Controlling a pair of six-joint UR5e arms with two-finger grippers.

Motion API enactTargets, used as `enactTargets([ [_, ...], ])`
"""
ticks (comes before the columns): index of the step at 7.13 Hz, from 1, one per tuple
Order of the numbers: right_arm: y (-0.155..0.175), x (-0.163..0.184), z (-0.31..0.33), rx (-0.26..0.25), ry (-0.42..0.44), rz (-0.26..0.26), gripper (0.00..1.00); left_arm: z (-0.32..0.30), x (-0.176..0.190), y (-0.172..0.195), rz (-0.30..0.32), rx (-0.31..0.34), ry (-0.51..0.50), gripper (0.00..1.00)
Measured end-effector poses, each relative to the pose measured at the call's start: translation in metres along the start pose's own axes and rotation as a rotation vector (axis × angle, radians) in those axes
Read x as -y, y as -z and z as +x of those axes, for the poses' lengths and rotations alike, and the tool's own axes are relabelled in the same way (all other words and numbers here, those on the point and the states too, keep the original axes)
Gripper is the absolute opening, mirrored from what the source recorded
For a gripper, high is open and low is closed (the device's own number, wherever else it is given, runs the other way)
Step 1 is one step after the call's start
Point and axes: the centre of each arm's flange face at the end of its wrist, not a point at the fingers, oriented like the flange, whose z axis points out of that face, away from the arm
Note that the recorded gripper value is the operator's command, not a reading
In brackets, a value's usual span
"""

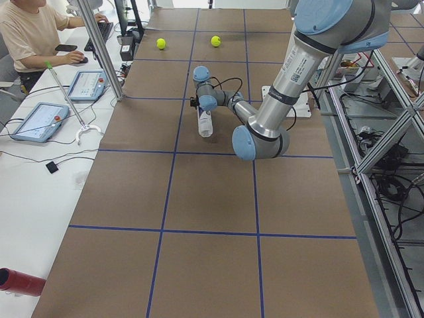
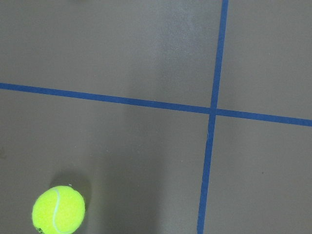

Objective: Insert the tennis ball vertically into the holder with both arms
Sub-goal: 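Hold the can with the left gripper and tilt it upward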

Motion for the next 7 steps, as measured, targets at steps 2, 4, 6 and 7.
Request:
enactTargets([
  [2, 0.000, 0.000, 0.000, 0.000, 0.001, 0.001, 1.00, 0.000, 0.012, 0.007, 0.018, 0.003, -0.008, 0.66],
  [4, 0.001, 0.001, -0.001, 0.000, 0.002, 0.002, 1.00, -0.001, 0.021, 0.012, 0.031, 0.008, -0.014, 0.75],
  [6, 0.001, 0.002, -0.002, 0.000, 0.004, 0.004, 1.00, -0.001, 0.026, 0.020, 0.045, 0.013, -0.018, 0.71],
  [7, 0.002, 0.002, -0.002, 0.001, 0.005, 0.005, 1.00, 0.000, 0.033, 0.031, 0.067, 0.018, -0.026, 0.70],
])
